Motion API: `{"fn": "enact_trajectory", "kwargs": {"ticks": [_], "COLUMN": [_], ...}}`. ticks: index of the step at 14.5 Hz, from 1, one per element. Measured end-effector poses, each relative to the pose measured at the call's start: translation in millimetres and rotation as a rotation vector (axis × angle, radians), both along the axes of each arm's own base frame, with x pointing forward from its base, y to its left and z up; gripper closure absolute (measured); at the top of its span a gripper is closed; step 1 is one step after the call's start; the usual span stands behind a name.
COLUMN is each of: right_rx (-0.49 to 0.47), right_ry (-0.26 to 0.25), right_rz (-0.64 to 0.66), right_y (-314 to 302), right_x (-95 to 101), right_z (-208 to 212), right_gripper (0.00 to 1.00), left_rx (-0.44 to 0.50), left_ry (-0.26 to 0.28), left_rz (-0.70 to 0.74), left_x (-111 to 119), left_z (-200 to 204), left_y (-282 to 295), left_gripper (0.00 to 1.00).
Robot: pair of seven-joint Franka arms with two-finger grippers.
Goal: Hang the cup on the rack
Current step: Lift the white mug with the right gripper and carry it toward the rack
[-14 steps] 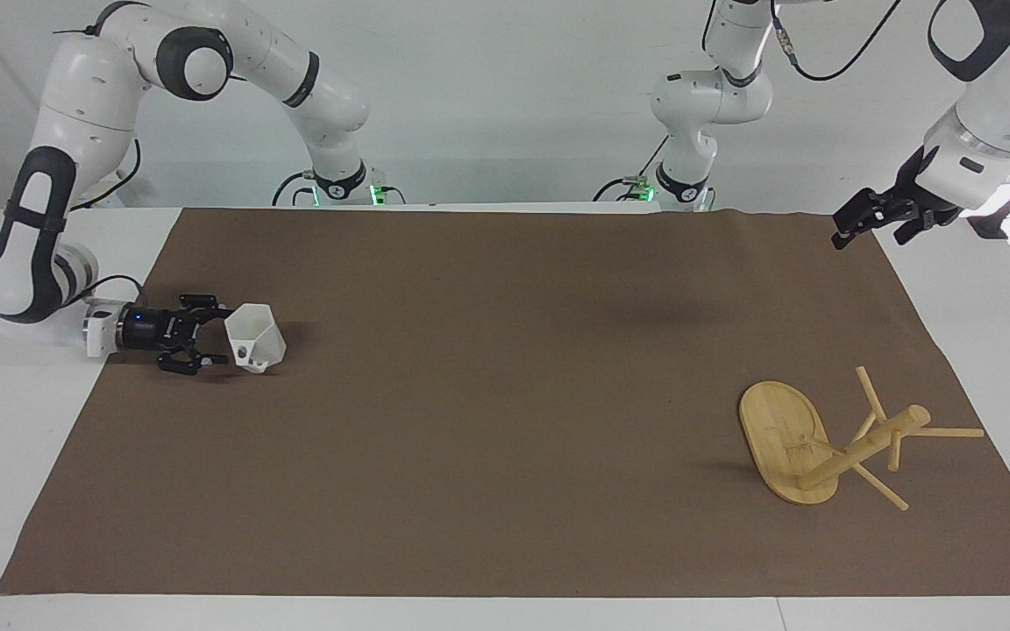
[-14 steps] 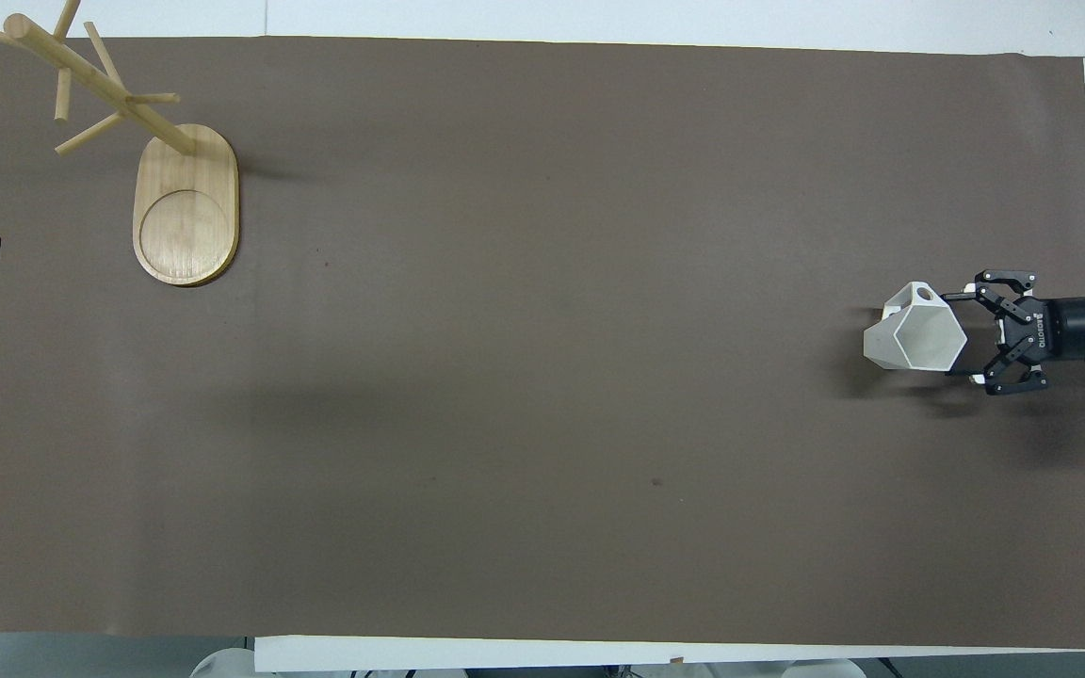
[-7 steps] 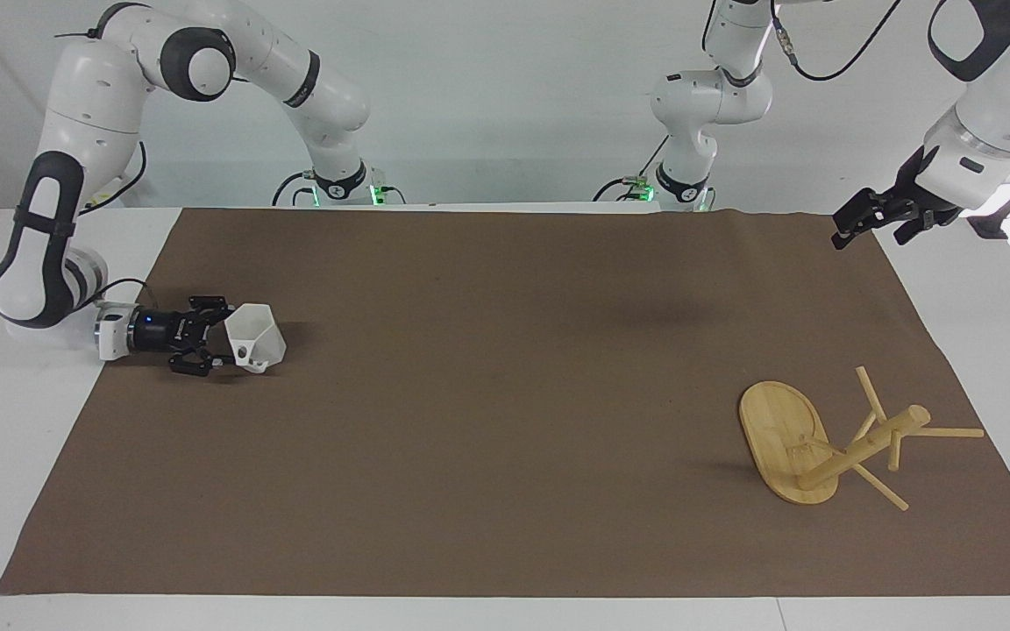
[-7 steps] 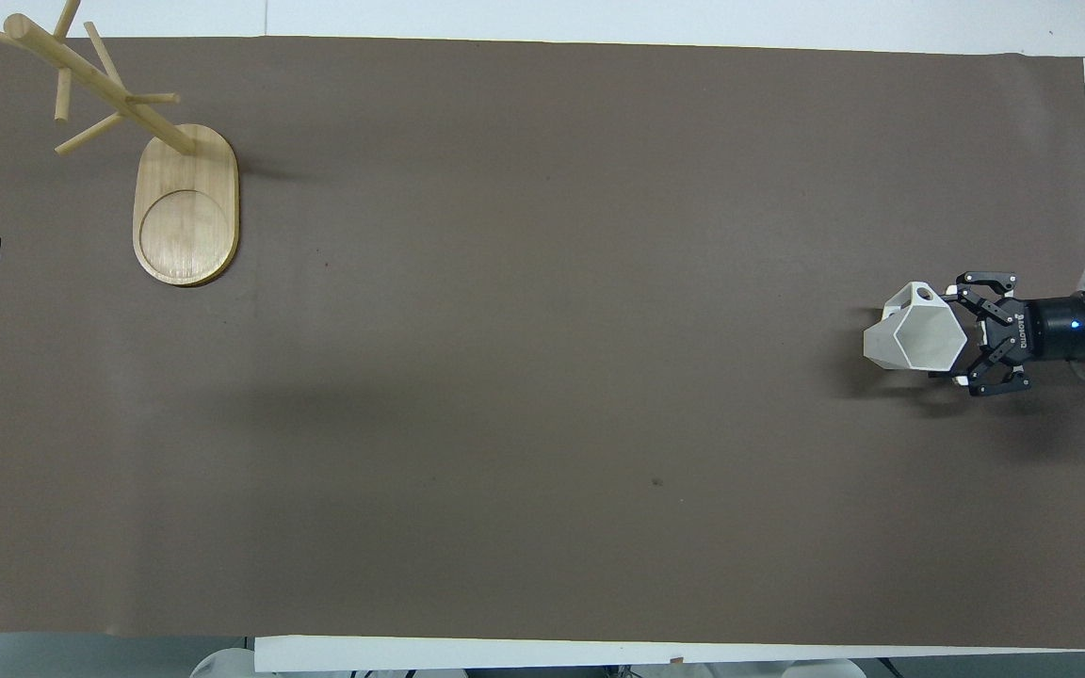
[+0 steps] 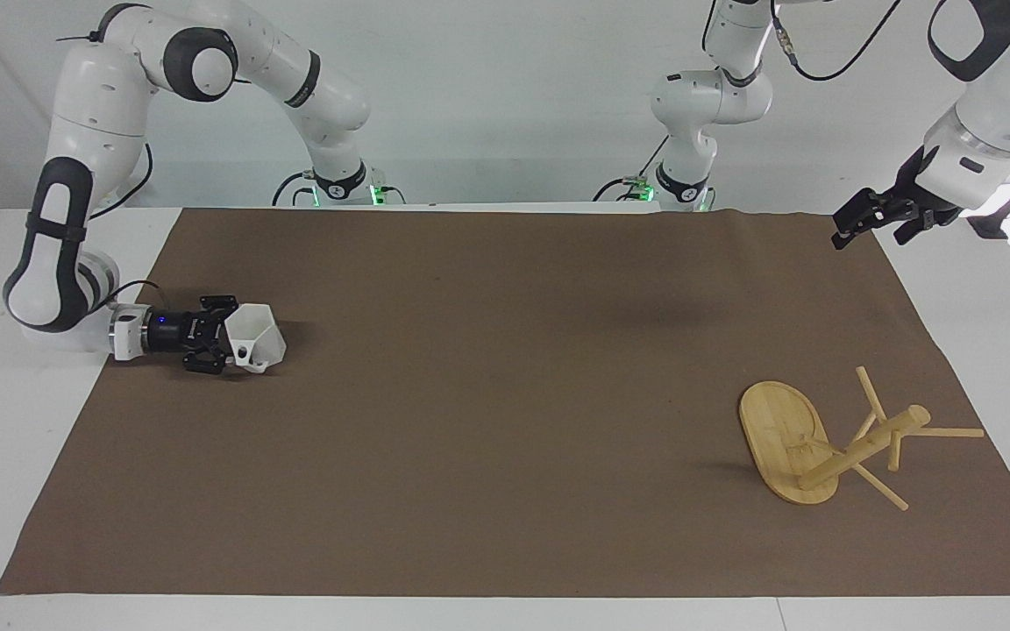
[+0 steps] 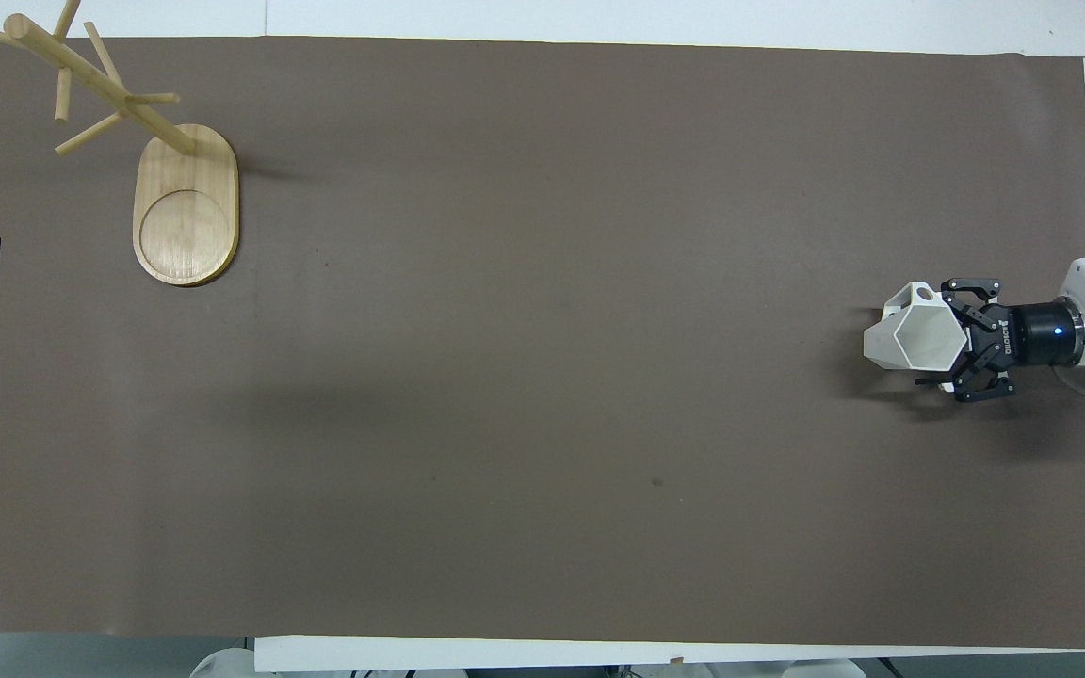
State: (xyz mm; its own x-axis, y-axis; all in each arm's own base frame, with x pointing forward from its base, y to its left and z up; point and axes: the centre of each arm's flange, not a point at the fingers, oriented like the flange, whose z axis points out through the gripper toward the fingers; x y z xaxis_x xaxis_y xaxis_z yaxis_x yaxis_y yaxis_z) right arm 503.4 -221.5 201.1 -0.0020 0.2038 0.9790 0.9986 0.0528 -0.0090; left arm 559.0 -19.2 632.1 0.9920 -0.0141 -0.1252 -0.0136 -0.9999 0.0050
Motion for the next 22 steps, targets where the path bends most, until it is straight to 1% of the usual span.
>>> {"fn": "enact_trajectory", "kwargs": {"ticks": [2,3,4,5,6,10,12,13,15,16,18,19,20,22], "right_rx": [0.006,0.006,0.007,0.007,0.007,0.005,0.002,0.007,0.005,-0.003,0.010,0.016,0.020,0.021], "right_ry": [-0.004,-0.005,-0.008,-0.012,-0.013,-0.018,-0.014,-0.006,-0.001,-0.012,-0.020,-0.012,0.006,0.065], "right_rz": [0.000,0.001,0.005,0.012,0.017,0.052,0.077,0.078,0.085,0.077,0.056,0.037,0.021,-0.014], "right_y": [1.6,2.3,4.6,7.7,10.7,28.7,49.8,66.4,118.2,150.1,232.7,275.4,316.0,387.0], "right_x": [-1.3,-1.1,-0.2,1.2,2.6,10.6,22.4,33.0,60.3,74.8,99.1,107.0,110.4,109.1], "right_z": [-1.6,-1.6,-1.6,-1.4,-1.2,0.3,13.1,26.7,62.9,78.7,99.6,102.0,102.2,102.6], "right_gripper": [0.01,0.04,0.04,0.08,0.20,0.21,0.21,0.21,0.21,0.21,0.21,0.21,0.21,0.21], "left_rx": [0.000,0.000,0.000,0.000,0.000,0.000,0.000,0.000,0.000,0.000,0.000,0.001,0.004,0.008], "left_ry": [0.000,0.000,0.000,0.000,0.000,0.000,0.000,0.000,0.000,0.000,0.003,0.004,0.004,0.006], "left_rz": [0.000,0.000,0.000,0.000,0.000,0.000,0.000,0.000,0.000,0.000,0.000,0.002,0.007,0.031], "left_x": [0.0,0.0,0.0,0.0,0.0,0.0,0.0,0.0,0.0,0.0,-0.4,-0.4,-0.3,-0.2], "left_z": [0.0,0.0,0.0,0.0,0.0,0.0,0.0,0.0,0.0,0.0,-0.2,-0.3,-0.3,-1.0], "left_y": [0.0,0.0,0.0,0.0,0.0,0.0,0.0,0.0,0.0,0.0,0.2,1.4,4.1,13.2], "left_gripper": [0.00,0.00,0.00,0.00,0.00,0.00,0.00,0.00,0.00,0.00,0.00,0.00,0.00,0.00]}}
